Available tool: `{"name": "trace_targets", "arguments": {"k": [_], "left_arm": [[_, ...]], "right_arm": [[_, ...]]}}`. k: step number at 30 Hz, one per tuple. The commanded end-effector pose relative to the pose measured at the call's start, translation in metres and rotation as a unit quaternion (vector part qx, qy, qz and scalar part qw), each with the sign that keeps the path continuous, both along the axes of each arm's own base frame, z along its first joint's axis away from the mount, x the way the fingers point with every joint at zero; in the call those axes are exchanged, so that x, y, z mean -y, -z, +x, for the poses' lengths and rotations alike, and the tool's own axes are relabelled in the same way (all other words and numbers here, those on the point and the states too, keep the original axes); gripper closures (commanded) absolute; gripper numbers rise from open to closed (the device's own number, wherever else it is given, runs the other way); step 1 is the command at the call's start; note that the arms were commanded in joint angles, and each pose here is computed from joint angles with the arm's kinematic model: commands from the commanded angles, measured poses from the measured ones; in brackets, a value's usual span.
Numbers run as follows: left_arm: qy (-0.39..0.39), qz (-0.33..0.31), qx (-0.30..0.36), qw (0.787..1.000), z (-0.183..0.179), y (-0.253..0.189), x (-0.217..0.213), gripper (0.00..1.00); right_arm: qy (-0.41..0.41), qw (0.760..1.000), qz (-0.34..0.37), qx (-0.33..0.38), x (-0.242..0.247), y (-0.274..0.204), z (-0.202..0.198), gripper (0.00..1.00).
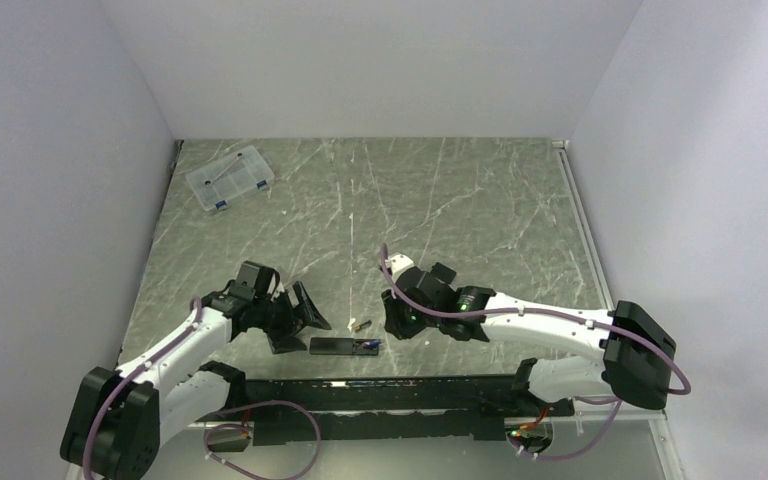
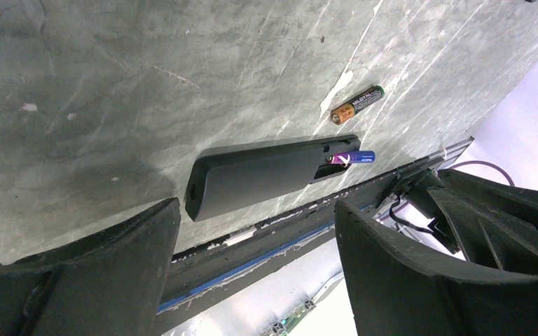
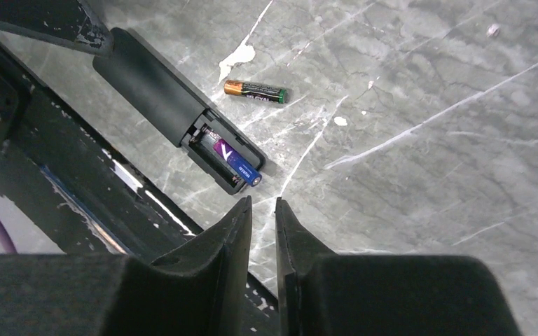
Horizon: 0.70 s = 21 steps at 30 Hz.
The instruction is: Load the batteries into the remote control
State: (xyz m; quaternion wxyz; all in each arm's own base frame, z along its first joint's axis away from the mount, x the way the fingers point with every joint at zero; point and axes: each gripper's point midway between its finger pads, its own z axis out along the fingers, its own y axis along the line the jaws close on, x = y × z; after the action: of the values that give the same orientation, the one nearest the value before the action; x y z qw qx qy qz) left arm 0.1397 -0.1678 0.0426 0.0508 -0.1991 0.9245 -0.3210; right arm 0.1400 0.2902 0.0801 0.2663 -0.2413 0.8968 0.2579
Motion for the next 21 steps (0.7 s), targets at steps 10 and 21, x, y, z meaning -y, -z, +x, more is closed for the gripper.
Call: {"name": "trace_targets", "arguments": {"k": [10,21], "left_arm": [[0.032,-0.018,0.010,0.999,0.003,0.003,0.008,0.31],[0.038,-0.026,0.009,0.999,0.001,0.003,0.010,0.38]], "right_arm": [[0.044,0.990,0.095,-0.095,-0.033,0.005,-0.007,0.75],[0.093,0.988,0.063,-0.102,-0.019,0.019,0.001,0.74]]}}
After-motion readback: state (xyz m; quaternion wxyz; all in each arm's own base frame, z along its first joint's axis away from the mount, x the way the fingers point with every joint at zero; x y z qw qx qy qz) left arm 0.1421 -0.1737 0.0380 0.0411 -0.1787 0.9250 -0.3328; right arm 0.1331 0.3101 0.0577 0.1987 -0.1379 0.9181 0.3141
